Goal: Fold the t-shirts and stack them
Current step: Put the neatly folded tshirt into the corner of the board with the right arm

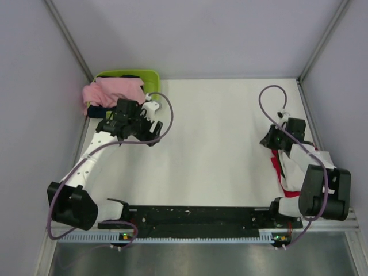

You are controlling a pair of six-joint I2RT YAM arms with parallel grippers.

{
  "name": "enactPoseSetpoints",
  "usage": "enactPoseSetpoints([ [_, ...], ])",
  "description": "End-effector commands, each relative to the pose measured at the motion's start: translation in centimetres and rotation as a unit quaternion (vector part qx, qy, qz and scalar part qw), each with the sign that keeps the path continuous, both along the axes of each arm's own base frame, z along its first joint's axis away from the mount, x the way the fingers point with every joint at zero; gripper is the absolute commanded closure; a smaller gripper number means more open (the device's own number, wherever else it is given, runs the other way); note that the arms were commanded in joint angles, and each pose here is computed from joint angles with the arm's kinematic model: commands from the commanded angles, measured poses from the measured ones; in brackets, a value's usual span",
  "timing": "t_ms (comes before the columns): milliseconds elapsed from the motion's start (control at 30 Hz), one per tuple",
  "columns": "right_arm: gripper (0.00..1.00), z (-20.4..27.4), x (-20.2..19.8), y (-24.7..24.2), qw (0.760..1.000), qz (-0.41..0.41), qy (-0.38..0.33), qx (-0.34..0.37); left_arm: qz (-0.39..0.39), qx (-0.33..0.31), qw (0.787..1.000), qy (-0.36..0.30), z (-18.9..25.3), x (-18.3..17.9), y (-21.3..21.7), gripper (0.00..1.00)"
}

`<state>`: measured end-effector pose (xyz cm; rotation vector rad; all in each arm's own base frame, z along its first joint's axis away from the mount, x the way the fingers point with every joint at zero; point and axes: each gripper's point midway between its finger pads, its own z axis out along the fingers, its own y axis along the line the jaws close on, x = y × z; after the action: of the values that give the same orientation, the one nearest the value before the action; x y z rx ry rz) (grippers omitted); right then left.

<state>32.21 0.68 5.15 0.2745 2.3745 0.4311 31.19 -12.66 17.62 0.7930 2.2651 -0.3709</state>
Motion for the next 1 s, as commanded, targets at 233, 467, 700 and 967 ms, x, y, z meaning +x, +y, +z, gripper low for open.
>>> enactPoseSetpoints([
  [233, 0.01, 15.9, 3.4, 8.6, 0.899, 0.214, -0.378, -0.061, 0.081, 0.007, 0.984, -0.157, 3.1, -2.9, 5.8, 0.07],
  [467, 0.01, 12.2, 2.5, 6.0, 0.902, 0.142, -0.394, -0.108, 0.335, -0.106, 0.88, -0.319, 2.5, -0.9, 11.1, 0.01],
  [700, 0.01, 8.4, 0.9, 3.6, 0.9, 0.084, -0.401, -0.151, 0.387, -0.124, 0.835, -0.37, -1.8, -2.3, 13.8, 0.01],
  [967, 0.01, 8.6, 0.4, 2.9, 0.89, 0.063, -0.421, -0.165, 0.377, -0.111, 0.849, -0.353, -4.9, -3.0, 13.6, 0.02],
])
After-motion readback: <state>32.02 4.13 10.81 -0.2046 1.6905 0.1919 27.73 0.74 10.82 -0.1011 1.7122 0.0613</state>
